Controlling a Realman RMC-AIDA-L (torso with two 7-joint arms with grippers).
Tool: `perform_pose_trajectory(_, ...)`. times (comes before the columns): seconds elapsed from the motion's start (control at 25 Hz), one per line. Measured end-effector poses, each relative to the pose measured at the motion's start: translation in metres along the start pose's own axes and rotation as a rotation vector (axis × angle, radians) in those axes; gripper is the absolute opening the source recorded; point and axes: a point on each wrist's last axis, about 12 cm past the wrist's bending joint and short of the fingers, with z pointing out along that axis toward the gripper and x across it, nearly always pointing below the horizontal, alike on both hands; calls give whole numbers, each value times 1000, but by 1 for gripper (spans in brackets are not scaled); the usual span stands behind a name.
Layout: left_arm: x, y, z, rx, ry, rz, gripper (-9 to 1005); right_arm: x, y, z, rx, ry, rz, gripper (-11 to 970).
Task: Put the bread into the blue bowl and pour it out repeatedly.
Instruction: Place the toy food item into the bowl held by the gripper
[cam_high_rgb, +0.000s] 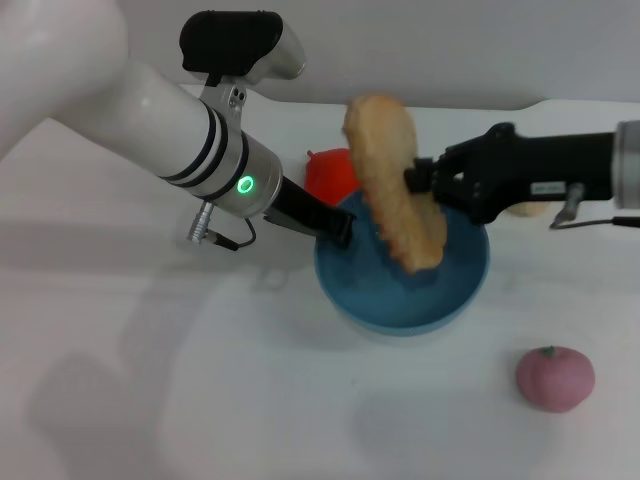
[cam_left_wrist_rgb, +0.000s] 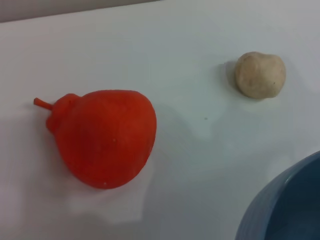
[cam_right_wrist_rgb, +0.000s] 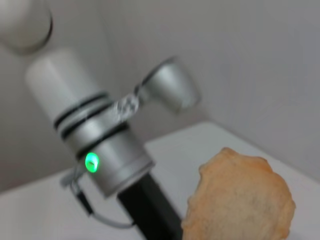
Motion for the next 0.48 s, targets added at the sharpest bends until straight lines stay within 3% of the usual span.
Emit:
perform_pose_trajectory(0.24, -2, -3, 0, 11, -2, -4, 3, 6, 4, 15, 9, 95, -41, 60)
perform_pose_trajectory(0.44, -2, -1, 0, 9, -3, -13, 4, 8, 3, 9, 36, 98, -33, 163)
perform_pose_trajectory(0.48, -3, -1, 0, 8, -4, -15, 4, 8, 2, 6, 44, 95, -32, 221)
